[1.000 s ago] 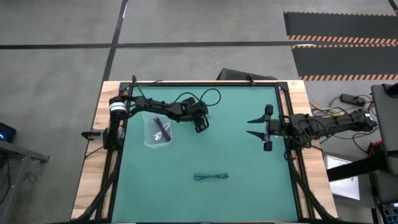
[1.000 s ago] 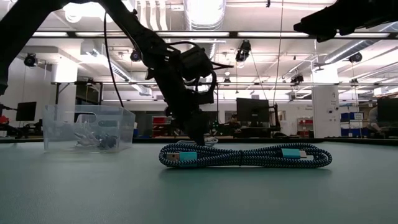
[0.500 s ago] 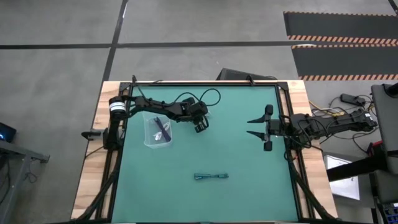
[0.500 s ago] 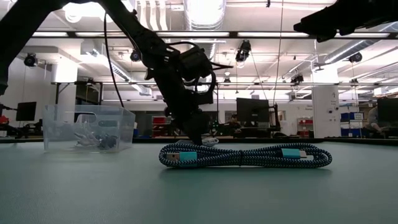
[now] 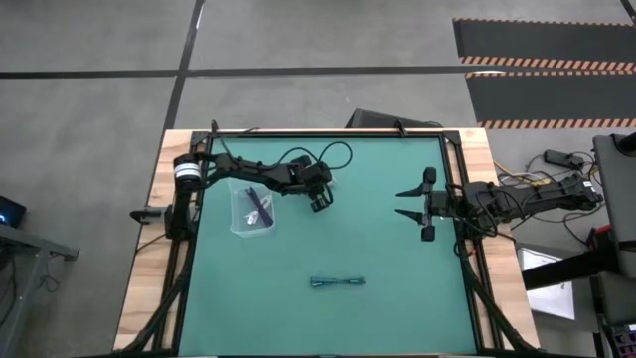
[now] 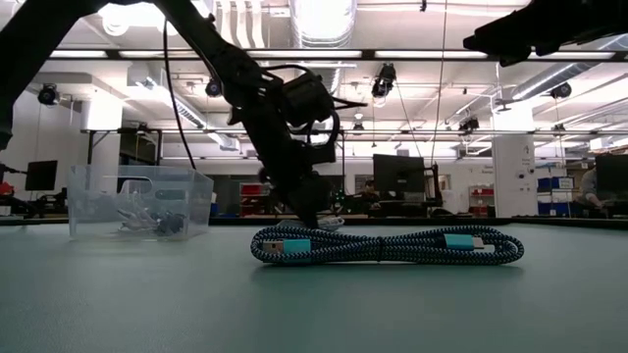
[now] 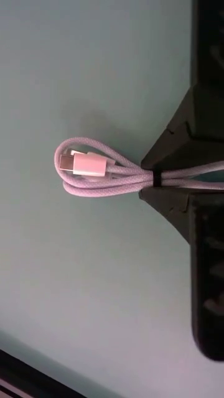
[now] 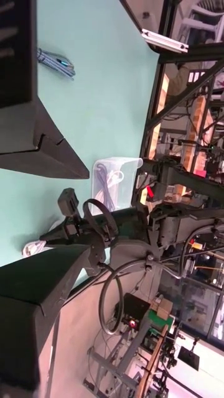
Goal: Pick and place USB-C Cables
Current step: Put the gray charger cable into the transparent bin
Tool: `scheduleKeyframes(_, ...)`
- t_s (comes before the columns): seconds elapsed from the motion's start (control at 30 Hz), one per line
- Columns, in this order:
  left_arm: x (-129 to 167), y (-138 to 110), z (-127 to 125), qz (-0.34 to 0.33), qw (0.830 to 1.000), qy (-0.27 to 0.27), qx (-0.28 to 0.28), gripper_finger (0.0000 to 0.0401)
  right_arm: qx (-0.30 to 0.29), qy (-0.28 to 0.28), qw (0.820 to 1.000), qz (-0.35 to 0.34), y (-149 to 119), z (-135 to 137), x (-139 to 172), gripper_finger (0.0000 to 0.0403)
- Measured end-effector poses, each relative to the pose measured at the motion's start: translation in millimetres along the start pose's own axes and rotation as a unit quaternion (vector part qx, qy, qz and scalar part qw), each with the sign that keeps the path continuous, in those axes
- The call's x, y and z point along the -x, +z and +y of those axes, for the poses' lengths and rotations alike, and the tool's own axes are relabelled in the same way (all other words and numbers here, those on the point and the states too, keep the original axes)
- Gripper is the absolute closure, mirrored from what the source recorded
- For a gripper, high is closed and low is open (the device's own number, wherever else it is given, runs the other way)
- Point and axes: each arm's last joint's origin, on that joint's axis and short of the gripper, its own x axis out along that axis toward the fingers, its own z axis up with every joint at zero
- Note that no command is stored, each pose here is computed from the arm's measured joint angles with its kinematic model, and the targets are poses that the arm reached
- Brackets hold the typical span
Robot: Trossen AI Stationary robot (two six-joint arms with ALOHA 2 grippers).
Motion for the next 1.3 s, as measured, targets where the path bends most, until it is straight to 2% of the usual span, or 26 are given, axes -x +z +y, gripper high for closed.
scheduleKeyframes(0.3, 31, 13, -3, -0.037, 0.999, -0.01, -0.001, 0.0384, 0.0, 0.0, 1.0, -0.001, 0, 0, 0, 0.0227)
scheduleKeyframes(0.57, 88, 29, -16, -0.105, 0.994, -0.037, -0.014, 0.0384, -0.004, 0.0, 1.0, -0.004, 1, 0, 0, 0.0227)
scheduleKeyframes(0.8, 141, 30, -24, -0.135, 0.989, -0.057, -0.03, 0.037, -0.008, -0.001, 1.0, -0.004, 1, 0, 0, 0.0227)
scheduleKeyframes(1.07, 186, 14, -22, -0.106, 0.992, -0.054, -0.042, 0.0379, -0.009, 0.0, 1.0, -0.001, -1, 0, 0, 0.0227)
scheduleKeyframes(1.3, 200, -7, -11, -0.022, 0.997, -0.038, -0.058, 0.0379, -0.013, 0.0, 1.0, 0.0, -1, 0, -1, 0.0227)
